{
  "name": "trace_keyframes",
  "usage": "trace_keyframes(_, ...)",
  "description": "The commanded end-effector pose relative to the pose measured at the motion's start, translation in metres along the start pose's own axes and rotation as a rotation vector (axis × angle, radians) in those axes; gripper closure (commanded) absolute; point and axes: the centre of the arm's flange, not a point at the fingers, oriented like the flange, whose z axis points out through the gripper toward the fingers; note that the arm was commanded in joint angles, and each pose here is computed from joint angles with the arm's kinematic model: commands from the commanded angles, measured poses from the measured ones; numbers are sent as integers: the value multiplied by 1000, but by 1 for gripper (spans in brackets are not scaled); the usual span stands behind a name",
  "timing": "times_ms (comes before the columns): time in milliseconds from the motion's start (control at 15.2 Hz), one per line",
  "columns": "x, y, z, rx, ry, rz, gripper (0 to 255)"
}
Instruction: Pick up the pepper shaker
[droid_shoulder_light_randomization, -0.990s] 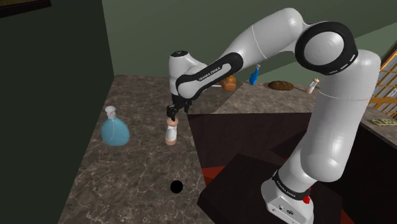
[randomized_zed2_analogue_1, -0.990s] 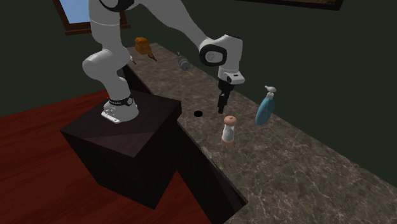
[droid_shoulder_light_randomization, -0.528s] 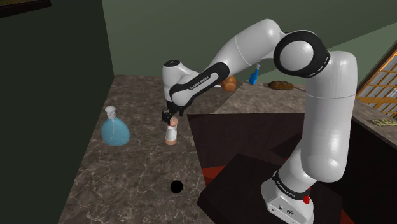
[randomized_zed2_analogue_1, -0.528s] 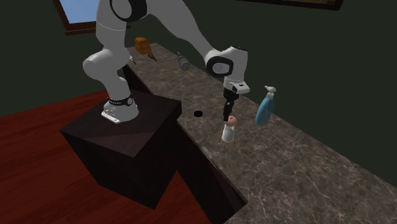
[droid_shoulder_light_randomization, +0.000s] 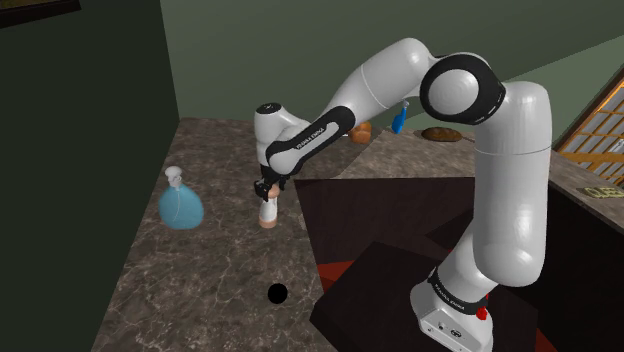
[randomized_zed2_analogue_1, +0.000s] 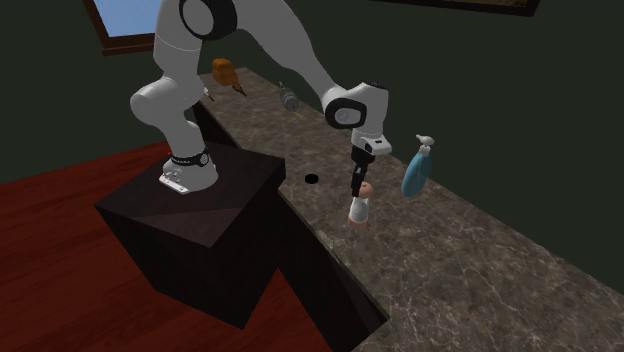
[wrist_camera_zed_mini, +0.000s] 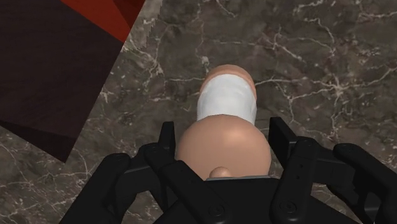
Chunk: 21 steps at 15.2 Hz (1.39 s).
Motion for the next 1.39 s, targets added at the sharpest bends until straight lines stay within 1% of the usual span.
trace_keyframes(0, 0, 0, 2, -1, -3, 0, 255)
trace_keyframes(396, -1, 1, 1, 0, -3, 0, 255)
trace_keyframes(1320, -1, 12, -72, 0, -3, 0, 255)
